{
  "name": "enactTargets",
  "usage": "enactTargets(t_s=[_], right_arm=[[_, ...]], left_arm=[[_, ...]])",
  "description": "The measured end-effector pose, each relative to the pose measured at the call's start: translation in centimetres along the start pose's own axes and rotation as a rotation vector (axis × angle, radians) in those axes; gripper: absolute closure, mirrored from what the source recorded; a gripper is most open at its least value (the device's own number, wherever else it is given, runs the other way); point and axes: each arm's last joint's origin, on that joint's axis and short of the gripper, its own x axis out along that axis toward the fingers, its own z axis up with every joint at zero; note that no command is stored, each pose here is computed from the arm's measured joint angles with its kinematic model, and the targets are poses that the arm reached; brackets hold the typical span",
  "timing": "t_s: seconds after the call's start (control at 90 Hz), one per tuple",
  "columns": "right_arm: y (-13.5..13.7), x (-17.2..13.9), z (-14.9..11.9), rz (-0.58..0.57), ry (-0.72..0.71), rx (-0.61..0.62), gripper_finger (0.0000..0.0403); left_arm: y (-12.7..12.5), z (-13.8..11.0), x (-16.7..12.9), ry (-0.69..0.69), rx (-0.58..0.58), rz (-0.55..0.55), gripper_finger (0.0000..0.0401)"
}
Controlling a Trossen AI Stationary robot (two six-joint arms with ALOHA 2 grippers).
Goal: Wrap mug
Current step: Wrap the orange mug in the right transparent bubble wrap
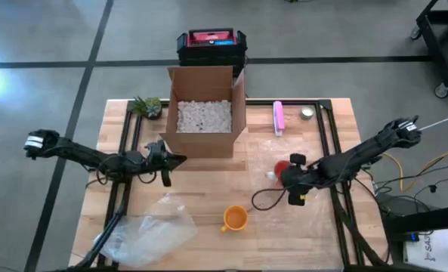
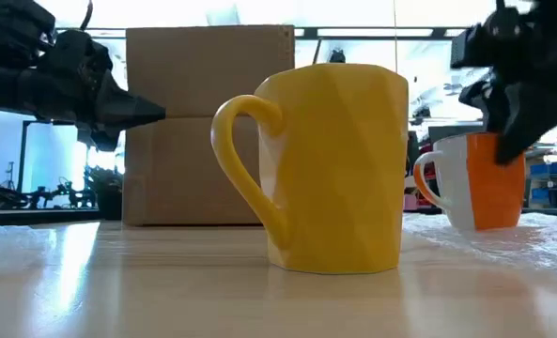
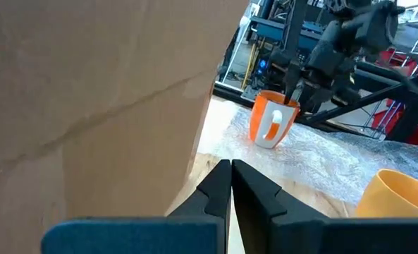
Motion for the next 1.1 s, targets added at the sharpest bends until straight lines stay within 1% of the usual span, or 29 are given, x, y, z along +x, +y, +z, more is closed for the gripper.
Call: enactTargets(t_s=[0.067,0.133,0.2,0.256,0.311,0.356,0.422,0.489,0.556,0.689,0.833,0.989,1.1], right_arm=[[0.2,0.4,0.1,-0.01,0.02,-0.007,0.031],[0.2,0.5,0.1,-0.021,0.05,-0.016,0.0341],[0.2,0.0,0.4,-0.028,0.076,-0.022,0.0379],[0.1,-0.9,0.9,-0.032,0.084,-0.036,0.0393],[0.1,-2.0,1.6,-0.028,0.073,-0.031,0.039],[0.1,-3.0,2.0,-0.003,0.077,-0.015,0.0387],[0.3,-4.3,2.6,0.074,0.087,0.018,0.0389],[1.2,-5.3,3.0,0.167,0.074,0.042,0.0396],[2.1,-5.8,2.8,0.208,0.08,0.06,0.0397],[3.7,-5.2,1.7,0.194,0.125,0.071,0.0396],[4.6,-3.7,0.7,0.154,0.188,0.073,0.0396],[5.3,-2.2,0.7,0.13,0.229,0.043,0.0396],[5.7,-1.5,0.9,0.126,0.228,0.017,0.0396]], left_arm=[[0.0,0.0,0.0,0.001,0.0,0.0,0.0401],[0.0,0.0,0.0,0.001,0.001,0.0,0.0401],[0.0,0.0,0.0,0.001,0.0,0.0,0.0401],[0.0,0.0,0.0,0.001,0.0,0.0,0.0401],[0.0,0.0,0.0,0.0,0.0,0.0,0.0401],[0.0,0.0,0.0,0.0,0.0,0.0,0.0401],[0.0,0.0,0.0,-0.001,0.0,0.0,0.0401],[0.0,0.0,0.0,-0.001,0.0,0.0,0.0401],[0.0,0.0,0.0,-0.001,0.0,0.0,0.0401],[0.0,0.0,0.0,0.0,0.0,0.0,0.0401],[0.0,0.1,0.0,-0.007,-0.003,-0.002,0.0401],[-0.1,0.2,0.0,-0.016,-0.007,-0.006,0.0401],[-0.1,0.2,0.0,-0.018,-0.008,-0.006,0.0401]])
